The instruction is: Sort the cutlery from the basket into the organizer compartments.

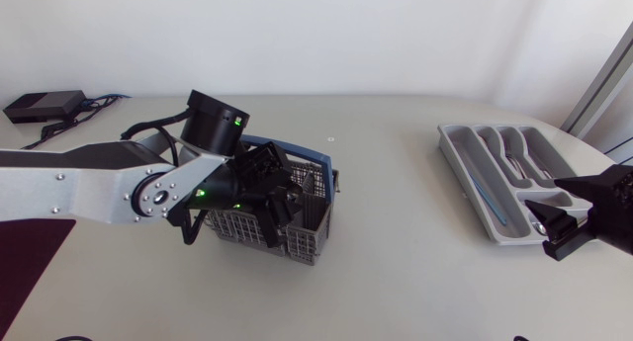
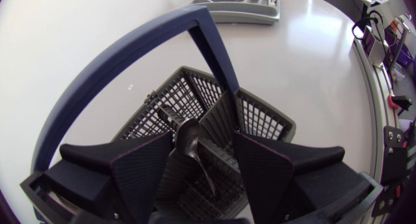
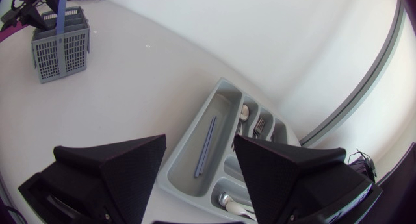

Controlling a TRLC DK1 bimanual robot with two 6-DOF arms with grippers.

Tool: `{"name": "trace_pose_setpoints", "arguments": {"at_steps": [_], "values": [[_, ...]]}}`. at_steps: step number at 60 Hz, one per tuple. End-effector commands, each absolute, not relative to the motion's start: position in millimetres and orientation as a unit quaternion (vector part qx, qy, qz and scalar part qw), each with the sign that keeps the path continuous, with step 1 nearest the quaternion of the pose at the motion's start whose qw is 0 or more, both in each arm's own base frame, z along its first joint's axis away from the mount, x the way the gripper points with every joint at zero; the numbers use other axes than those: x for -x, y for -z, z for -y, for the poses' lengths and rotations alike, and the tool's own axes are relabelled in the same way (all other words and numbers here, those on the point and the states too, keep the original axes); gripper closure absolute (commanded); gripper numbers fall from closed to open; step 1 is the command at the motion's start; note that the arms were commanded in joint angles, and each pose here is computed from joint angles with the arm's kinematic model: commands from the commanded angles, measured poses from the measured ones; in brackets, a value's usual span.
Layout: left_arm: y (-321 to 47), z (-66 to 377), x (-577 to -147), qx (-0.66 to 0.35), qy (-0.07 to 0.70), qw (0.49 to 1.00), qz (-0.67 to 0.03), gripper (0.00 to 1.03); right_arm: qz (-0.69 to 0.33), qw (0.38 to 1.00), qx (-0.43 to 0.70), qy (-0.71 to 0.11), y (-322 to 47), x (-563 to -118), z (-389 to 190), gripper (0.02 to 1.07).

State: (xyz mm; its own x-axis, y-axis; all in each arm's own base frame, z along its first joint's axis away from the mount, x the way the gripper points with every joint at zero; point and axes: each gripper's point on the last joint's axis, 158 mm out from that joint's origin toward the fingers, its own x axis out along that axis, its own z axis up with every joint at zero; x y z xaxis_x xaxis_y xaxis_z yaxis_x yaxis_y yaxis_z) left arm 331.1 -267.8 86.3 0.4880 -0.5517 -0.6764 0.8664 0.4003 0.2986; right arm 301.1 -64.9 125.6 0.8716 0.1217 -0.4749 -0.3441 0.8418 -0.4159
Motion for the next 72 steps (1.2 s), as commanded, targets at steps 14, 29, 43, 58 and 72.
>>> {"name": "trace_pose_setpoints", "arguments": {"at_steps": [14,29,43,58,72], "values": [[-98.0,286.8,-326.3,-0.304,0.462,0.801,-0.228,0.80,-0.229,0.935,0.234,-0.135,-116.5,-291.3,50.0,0.31],[-93.0,290.4,-314.7,-0.306,0.472,0.794,-0.231,0.96,-0.225,0.935,0.238,-0.137,-120.3,-286.7,43.0,0.31],[-99.7,289.1,-312.6,-0.304,0.464,0.799,-0.233,0.93,-0.221,0.934,0.243,-0.137,-120.6,-281.5,38.7,0.31],[-88.8,285.3,-303.0,-0.353,0.427,0.796,-0.244,0.82,-0.222,0.933,0.244,-0.143,-118.5,-279.1,34.1,0.31],[-85.8,290.1,-304.1,-0.386,0.388,0.809,-0.215,0.84,-0.220,0.933,0.246,-0.146,-115.7,-276.2,29.9,0.31]]}}
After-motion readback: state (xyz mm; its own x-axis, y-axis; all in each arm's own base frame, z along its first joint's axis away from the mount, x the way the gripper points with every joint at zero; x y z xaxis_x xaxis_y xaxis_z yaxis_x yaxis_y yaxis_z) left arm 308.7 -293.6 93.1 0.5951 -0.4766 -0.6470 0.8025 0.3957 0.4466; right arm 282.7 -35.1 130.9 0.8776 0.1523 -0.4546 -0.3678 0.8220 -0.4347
